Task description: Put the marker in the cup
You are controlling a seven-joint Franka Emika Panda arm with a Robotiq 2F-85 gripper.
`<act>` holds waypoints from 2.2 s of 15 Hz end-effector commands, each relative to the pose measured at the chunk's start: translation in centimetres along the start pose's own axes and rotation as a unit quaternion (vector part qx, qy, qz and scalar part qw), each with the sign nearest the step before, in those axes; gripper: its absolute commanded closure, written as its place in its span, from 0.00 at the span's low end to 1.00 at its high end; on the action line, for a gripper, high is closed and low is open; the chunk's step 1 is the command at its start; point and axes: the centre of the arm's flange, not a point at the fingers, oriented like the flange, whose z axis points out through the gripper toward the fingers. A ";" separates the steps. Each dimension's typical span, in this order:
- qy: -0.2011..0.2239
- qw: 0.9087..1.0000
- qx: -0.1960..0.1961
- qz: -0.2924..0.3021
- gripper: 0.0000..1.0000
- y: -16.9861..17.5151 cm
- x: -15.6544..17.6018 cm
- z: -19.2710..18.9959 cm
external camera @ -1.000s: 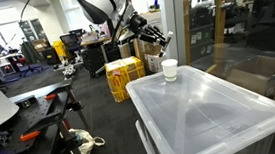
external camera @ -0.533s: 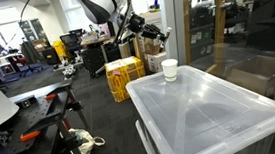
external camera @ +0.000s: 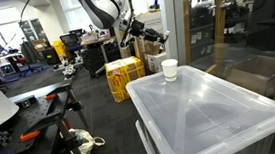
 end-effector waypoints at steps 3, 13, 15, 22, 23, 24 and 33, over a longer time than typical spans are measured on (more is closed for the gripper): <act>0.013 1.000 -0.005 0.006 0.95 -2.3 -1.3 1.9; 0.021 1.000 -0.015 0.002 0.95 -4.7 -3.0 4.0; 0.024 0.999 -0.021 -0.002 0.95 -5.0 -3.5 4.5; 0.018 0.999 -0.035 -0.024 0.95 -6.2 -4.8 6.2; 0.016 0.999 -0.037 -0.026 0.95 -6.3 -5.0 6.4; 0.014 0.999 -0.038 -0.029 0.95 -6.4 -5.1 6.7; -0.003 0.998 -0.045 -0.047 0.95 -7.7 -5.9 8.0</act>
